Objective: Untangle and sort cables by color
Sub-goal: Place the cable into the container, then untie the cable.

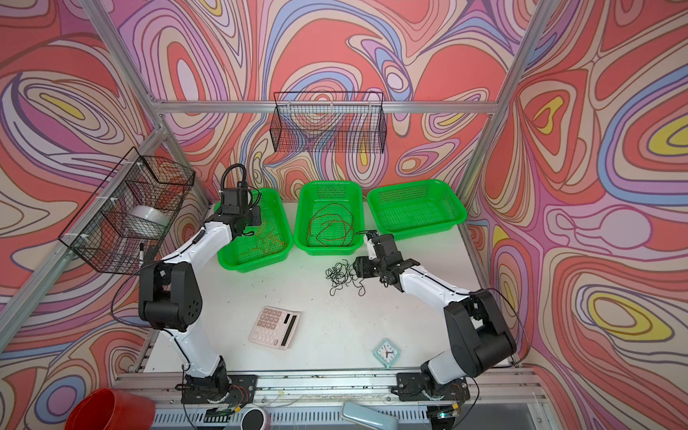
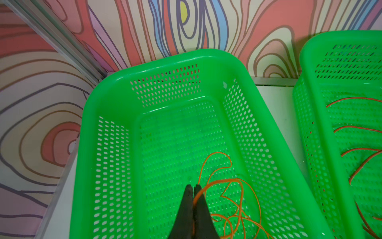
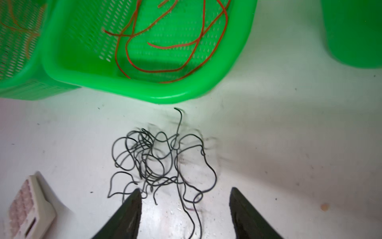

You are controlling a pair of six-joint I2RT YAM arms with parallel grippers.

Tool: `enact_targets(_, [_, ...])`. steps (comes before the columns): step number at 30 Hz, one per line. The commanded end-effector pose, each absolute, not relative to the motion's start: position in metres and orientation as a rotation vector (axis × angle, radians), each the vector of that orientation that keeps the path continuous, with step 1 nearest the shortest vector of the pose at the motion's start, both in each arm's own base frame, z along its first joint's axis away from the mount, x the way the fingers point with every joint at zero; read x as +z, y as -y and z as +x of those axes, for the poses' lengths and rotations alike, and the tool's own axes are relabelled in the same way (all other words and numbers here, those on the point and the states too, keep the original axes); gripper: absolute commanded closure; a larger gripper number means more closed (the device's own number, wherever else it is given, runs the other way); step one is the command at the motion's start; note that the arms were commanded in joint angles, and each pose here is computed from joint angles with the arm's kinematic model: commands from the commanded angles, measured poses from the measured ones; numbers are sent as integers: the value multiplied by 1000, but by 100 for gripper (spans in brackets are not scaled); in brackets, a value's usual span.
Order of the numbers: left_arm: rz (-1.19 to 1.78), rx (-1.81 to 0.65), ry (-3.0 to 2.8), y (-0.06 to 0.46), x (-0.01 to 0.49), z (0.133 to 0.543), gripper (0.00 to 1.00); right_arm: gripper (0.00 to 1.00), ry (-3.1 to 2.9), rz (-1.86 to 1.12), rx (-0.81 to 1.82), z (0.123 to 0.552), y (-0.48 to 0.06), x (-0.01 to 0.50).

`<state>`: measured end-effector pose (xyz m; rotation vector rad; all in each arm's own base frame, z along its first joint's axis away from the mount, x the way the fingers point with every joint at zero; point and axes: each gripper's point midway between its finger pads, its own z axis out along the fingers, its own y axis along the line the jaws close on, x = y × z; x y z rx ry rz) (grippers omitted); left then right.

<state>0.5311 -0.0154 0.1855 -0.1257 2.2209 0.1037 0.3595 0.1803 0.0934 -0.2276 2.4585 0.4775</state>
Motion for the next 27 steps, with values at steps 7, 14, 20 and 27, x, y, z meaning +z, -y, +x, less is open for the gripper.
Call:
enact_targets(7, [-140, -37, -2084, 31, 237, 509, 21, 50, -2602, -134, 387, 352, -163, 66])
enact_targets(14, [3, 60, -2064, 54, 252, 489, 11, 59, -2654, -158, 479, 331, -170, 70])
enact_targets(20, [131, 56, -1976, 85, 271, 478, 11, 63, -2721, -192, 507, 313, -179, 62])
enact_targets(27, [288, 18, -1980, 132, 278, 476, 12, 66, -2765, -255, 509, 311, -194, 51])
